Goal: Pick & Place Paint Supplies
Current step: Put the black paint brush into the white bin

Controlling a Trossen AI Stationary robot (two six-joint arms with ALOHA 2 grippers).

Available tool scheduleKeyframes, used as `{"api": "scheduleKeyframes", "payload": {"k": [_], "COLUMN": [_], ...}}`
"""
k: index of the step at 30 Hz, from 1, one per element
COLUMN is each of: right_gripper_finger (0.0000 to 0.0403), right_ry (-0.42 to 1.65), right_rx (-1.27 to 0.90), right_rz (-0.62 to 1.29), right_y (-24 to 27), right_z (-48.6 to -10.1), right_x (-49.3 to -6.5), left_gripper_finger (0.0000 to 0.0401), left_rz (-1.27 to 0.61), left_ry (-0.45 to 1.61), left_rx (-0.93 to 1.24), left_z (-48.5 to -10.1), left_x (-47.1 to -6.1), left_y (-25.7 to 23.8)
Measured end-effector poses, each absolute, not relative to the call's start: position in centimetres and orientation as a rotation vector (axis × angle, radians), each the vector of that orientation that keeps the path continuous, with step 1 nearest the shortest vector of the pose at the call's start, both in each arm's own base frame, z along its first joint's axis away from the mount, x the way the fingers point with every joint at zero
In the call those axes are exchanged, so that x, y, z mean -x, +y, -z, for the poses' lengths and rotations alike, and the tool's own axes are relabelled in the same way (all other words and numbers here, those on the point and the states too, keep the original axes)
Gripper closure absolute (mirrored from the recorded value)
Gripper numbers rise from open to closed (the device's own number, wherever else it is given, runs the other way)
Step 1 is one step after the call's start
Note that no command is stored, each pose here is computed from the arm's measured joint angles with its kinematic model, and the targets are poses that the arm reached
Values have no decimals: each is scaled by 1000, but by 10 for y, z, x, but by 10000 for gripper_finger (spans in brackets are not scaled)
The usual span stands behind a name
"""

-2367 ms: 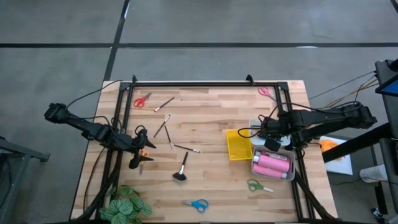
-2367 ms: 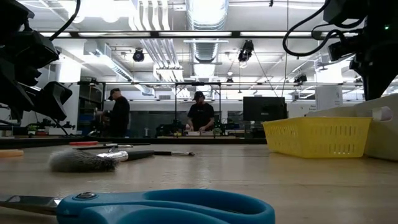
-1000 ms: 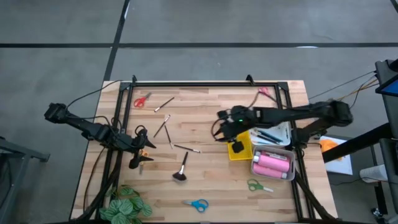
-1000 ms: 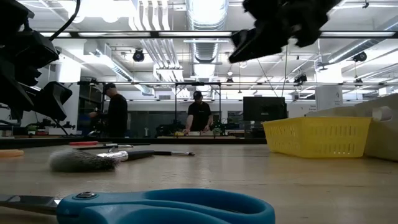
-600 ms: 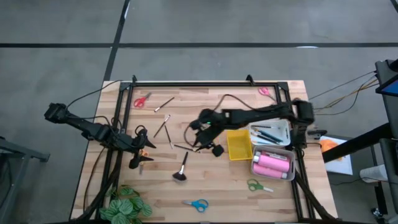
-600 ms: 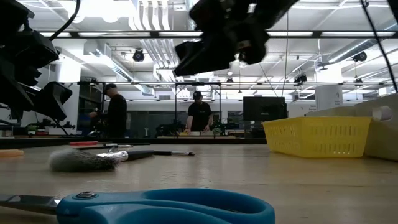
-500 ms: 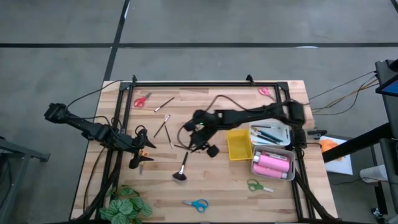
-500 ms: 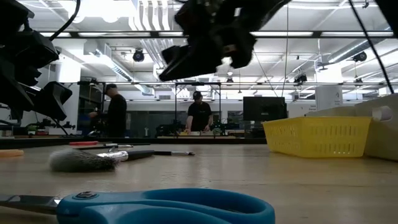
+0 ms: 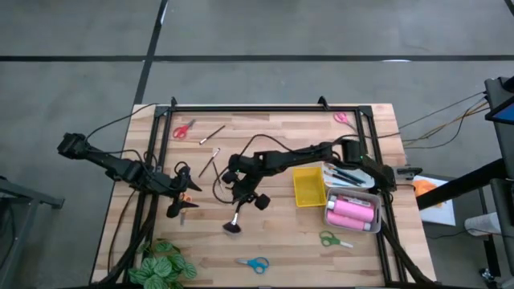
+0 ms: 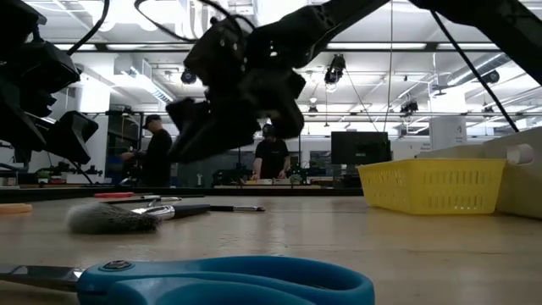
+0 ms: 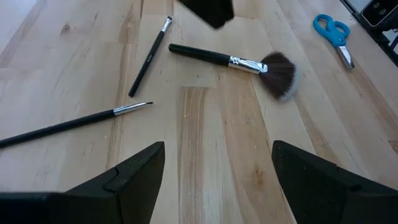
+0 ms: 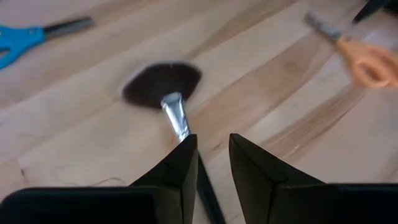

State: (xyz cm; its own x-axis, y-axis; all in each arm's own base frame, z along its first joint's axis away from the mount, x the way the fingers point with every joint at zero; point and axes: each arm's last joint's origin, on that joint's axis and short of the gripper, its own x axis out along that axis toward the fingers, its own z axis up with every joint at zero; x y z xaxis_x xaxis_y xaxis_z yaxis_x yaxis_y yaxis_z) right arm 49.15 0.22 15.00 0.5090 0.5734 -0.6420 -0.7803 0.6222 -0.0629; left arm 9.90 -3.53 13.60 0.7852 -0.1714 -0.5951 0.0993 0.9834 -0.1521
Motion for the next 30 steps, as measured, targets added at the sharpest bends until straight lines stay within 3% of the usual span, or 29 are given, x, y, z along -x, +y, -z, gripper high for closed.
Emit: {"api": "scheduleKeyframes", "payload": {"k": [14, 30], "right_gripper_finger": [312, 312], "right_ry": [703, 772], "right_rx": [423, 456], "right_rz": [-824, -763], "right_y": [1, 1], "right_z": [-122, -115], "right_x": [-485, -481], "left_gripper_finger": [101, 101], "left_rz": [147, 146], "left_ry": [652, 652], "left_rx": [115, 115], "left_z": [-136, -136], "left_x": [-99, -99], "left_y": [-35, -35]}}
